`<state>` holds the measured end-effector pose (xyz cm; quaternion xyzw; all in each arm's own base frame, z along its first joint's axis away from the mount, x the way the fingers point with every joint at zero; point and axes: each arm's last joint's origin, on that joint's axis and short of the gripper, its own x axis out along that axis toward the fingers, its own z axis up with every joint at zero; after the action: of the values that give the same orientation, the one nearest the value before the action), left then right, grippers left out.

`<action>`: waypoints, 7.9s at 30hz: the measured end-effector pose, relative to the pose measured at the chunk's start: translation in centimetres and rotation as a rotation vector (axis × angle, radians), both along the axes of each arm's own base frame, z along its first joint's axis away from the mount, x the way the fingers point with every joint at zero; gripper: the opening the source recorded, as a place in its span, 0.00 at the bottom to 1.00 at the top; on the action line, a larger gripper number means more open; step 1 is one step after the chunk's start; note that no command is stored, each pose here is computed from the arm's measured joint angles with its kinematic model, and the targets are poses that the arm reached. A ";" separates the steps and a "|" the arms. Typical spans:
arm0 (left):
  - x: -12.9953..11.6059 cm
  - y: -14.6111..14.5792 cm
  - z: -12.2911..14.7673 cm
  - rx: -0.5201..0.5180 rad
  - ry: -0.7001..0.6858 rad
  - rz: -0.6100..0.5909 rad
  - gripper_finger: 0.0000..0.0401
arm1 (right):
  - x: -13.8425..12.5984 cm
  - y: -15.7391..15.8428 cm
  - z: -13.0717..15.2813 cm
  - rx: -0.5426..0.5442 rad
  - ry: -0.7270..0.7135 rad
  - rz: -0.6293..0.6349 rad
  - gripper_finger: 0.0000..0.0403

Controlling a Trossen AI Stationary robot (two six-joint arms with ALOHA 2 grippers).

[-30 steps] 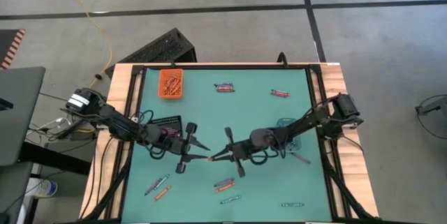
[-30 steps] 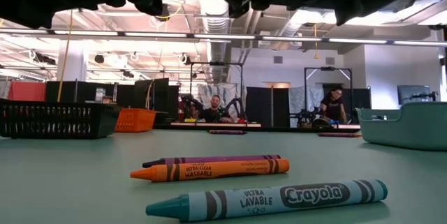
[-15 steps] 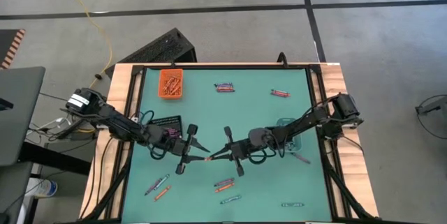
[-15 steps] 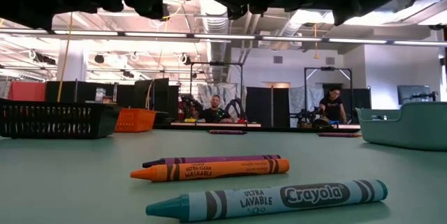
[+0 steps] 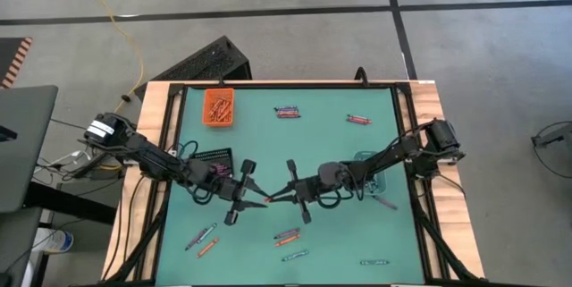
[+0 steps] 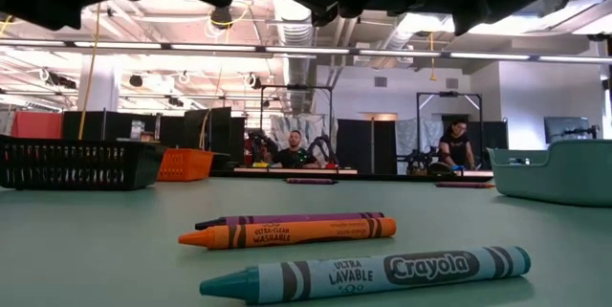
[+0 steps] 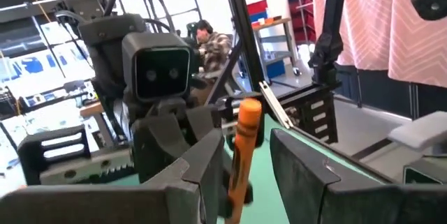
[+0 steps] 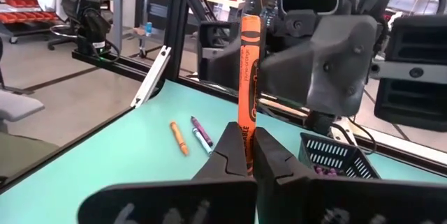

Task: Sort crayons
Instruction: Put the orange crayon into the orange bin, then put the violet crayon into the black bin

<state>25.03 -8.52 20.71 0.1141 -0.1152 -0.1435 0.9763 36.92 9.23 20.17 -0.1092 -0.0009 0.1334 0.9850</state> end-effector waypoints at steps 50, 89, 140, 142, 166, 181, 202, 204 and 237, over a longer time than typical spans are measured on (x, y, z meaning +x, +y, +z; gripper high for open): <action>-6.7 15.0 2.1 -0.186 0.501 1.143 0.03 | -2.8 -1.1 2.4 0.002 0.281 -0.118 0.21; -10.6 18.0 3.2 -0.699 0.692 0.473 0.27 | -2.5 -1.8 1.5 0.054 0.336 -0.153 0.21; -2.0 -7.5 0.4 0.127 0.715 0.089 0.27 | -3.2 6.3 -9.1 -0.023 0.656 0.090 0.17; -1.9 -7.3 0.4 0.120 0.719 0.095 0.27 | -3.0 6.4 -9.5 -0.012 0.646 0.107 0.17; -2.0 -6.2 -0.7 0.142 0.436 0.007 0.27 | -3.5 5.4 -9.2 -0.070 0.725 0.037 0.02; -2.3 -2.0 -1.7 0.069 0.188 -0.052 0.27 | -1.9 4.6 0.2 -0.099 0.029 0.161 0.01; -2.0 -1.5 1.8 0.096 -0.130 0.129 0.27 | -0.9 1.3 2.8 0.055 -0.196 0.016 0.01; -2.0 -1.5 1.8 0.096 -0.133 0.132 0.27 | -0.8 1.3 2.7 0.053 -0.189 0.015 0.01; -1.9 -0.4 2.8 0.026 -0.216 0.173 0.26 | -0.3 -0.7 2.5 0.056 -0.171 -0.069 0.01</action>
<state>23.12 -8.94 23.52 0.1511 -0.2077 -0.0471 0.9653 36.62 8.57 22.70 -0.0927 -0.0852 0.0896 0.9880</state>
